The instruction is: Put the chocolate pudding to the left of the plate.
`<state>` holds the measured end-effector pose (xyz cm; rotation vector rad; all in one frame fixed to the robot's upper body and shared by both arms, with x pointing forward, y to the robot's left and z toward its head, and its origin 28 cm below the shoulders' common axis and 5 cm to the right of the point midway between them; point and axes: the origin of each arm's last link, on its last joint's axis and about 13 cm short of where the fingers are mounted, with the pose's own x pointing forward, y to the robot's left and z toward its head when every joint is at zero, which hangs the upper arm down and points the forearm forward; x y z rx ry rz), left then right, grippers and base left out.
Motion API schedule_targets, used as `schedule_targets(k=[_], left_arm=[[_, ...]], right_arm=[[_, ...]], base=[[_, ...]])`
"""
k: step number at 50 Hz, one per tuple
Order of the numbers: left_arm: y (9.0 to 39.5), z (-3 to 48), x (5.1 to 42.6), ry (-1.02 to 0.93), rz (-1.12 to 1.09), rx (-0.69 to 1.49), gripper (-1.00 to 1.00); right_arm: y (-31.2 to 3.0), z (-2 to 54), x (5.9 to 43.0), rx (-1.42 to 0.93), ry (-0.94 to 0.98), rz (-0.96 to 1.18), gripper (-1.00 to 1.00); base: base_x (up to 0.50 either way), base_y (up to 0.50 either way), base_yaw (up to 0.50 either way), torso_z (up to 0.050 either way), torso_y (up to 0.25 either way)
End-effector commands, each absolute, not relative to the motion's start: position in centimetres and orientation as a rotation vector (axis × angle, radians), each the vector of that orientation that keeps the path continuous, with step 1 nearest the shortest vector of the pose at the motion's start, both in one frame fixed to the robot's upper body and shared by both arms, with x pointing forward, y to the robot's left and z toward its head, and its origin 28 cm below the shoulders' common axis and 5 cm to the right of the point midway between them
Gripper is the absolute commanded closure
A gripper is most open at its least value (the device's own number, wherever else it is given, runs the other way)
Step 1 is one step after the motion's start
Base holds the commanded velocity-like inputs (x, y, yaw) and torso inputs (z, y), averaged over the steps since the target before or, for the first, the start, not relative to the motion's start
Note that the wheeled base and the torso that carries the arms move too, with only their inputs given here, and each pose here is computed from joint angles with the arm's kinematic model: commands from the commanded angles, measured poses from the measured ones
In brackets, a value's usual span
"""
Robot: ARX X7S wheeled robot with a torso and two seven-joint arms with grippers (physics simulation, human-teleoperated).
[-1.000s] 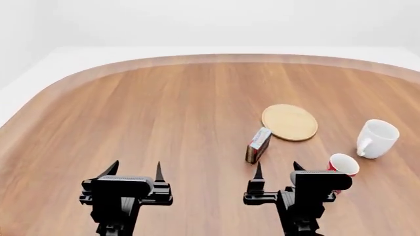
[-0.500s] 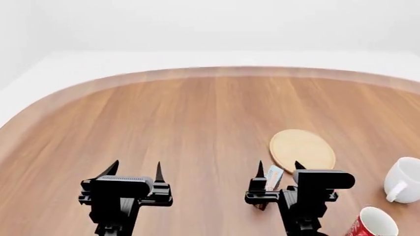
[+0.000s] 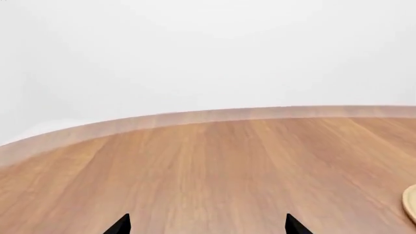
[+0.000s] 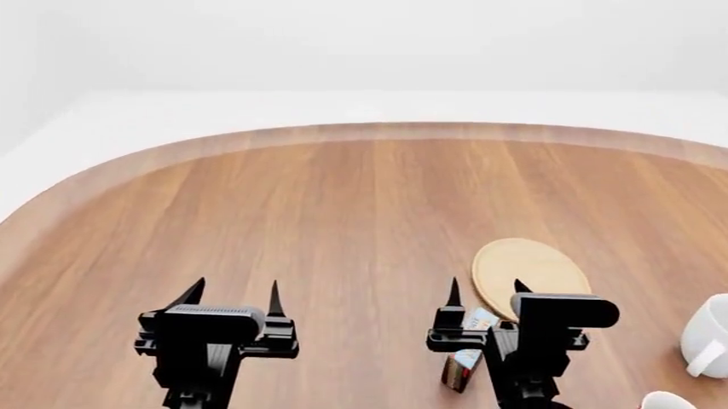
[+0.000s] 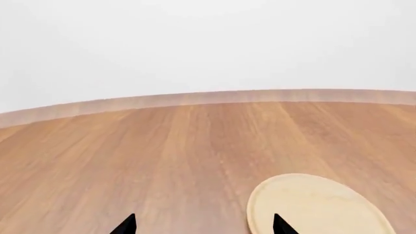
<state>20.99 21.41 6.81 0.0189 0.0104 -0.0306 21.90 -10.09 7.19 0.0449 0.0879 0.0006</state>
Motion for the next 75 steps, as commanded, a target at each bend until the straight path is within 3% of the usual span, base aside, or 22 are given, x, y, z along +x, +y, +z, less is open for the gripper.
schedule_targets(k=[1,18,35,58,75], left_arm=[[21.5,6.9,20.9,0.007,-0.029,0.018,-1.0],[21.5,6.9,20.9,0.013,-0.027,0.016,-1.0],[21.7,6.8,21.0,0.013,-0.03,0.011,-1.0],[21.7,6.9,20.7,0.009,-0.042,0.011,-1.0],[21.9,7.2,20.6,0.004,-0.035,0.007,-1.0]], right_arm=[[-10.1,7.3,21.9,0.045,0.098,-0.014,-1.0],[-9.0,9.9,23.9,0.047,0.367,-0.269,-1.0],[-6.5,11.1,26.9,0.216,0.601,-0.17,-1.0],[-5.0,9.2,29.0,0.319,0.733,-0.491,-1.0],[-4.5,7.7,28.8,0.317,0.826,-0.5,-1.0]], base=[[0.0,0.0,0.0,0.0,0.0],[0.0,0.0,0.0,0.0,0.0],[0.0,0.0,0.0,0.0,0.0],[0.0,0.0,0.0,0.0,0.0],[0.0,0.0,0.0,0.0,0.0]])
